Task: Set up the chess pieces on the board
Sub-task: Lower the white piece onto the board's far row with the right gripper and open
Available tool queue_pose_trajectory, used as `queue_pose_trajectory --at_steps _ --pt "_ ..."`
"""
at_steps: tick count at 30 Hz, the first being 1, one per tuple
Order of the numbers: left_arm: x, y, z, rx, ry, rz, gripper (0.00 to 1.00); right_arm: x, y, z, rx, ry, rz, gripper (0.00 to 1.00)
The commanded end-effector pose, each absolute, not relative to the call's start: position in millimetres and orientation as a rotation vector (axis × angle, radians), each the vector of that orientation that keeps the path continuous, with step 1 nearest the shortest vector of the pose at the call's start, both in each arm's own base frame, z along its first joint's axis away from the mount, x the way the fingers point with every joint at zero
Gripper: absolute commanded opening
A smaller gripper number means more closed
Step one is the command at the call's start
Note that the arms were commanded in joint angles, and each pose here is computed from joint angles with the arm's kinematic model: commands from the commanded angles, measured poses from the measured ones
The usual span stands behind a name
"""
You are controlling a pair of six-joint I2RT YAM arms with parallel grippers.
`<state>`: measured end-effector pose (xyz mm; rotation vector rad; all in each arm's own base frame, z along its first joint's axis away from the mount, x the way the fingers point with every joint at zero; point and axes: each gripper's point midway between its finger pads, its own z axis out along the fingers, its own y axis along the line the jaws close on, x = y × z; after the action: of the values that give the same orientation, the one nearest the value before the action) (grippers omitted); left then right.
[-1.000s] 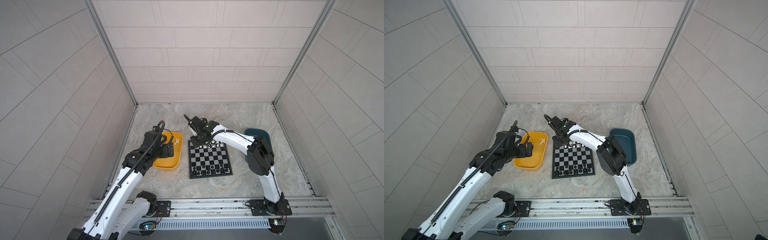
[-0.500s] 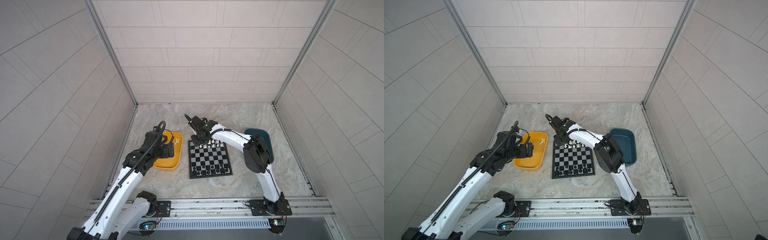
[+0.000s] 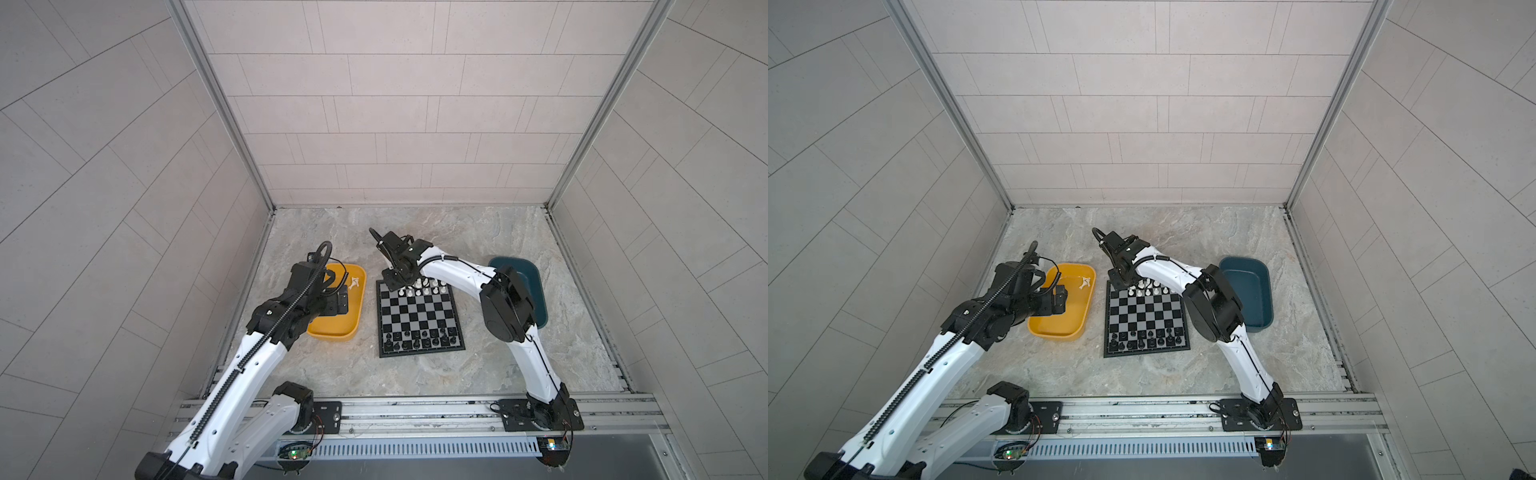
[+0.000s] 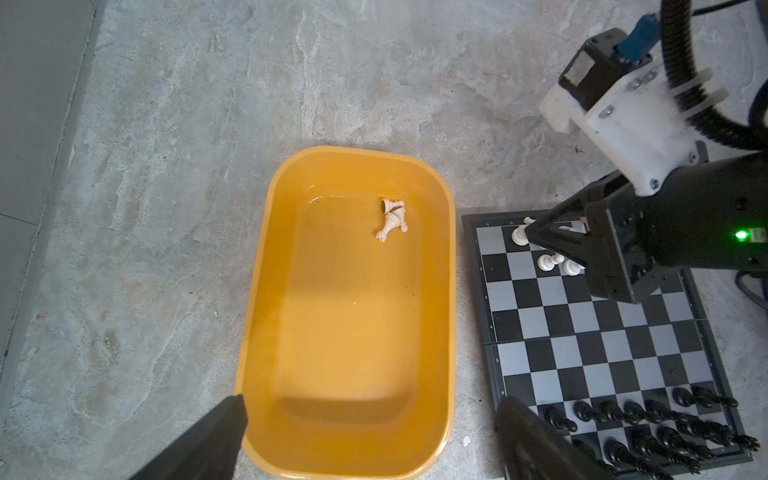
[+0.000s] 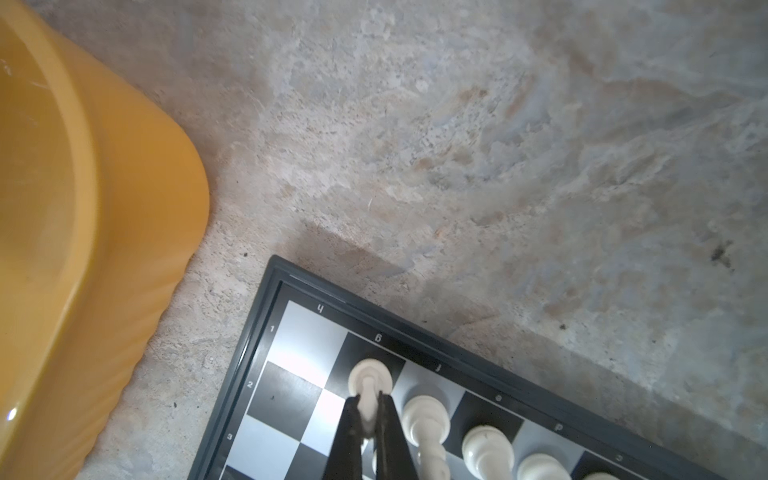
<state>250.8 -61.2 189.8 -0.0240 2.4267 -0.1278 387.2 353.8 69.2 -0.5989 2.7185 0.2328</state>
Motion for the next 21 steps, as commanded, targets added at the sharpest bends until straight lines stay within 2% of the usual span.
queue_pose_trajectory --at_steps 1,7,15,21 --pt "250 -62 186 -0.015 2.436 -0.123 1.0 383 353 61 -0.606 2.751 0.214 0.0" --pt "250 -63 187 -0.01 2.432 -0.131 1.0 381 353 57 -0.608 2.763 0.215 0.0" --pt "249 -63 186 -0.011 2.433 -0.131 1.0 382 353 63 -0.599 2.756 0.223 0.14" --pt "250 -62 187 -0.013 2.432 -0.127 1.0 383 356 78 -0.595 2.736 0.245 0.2"
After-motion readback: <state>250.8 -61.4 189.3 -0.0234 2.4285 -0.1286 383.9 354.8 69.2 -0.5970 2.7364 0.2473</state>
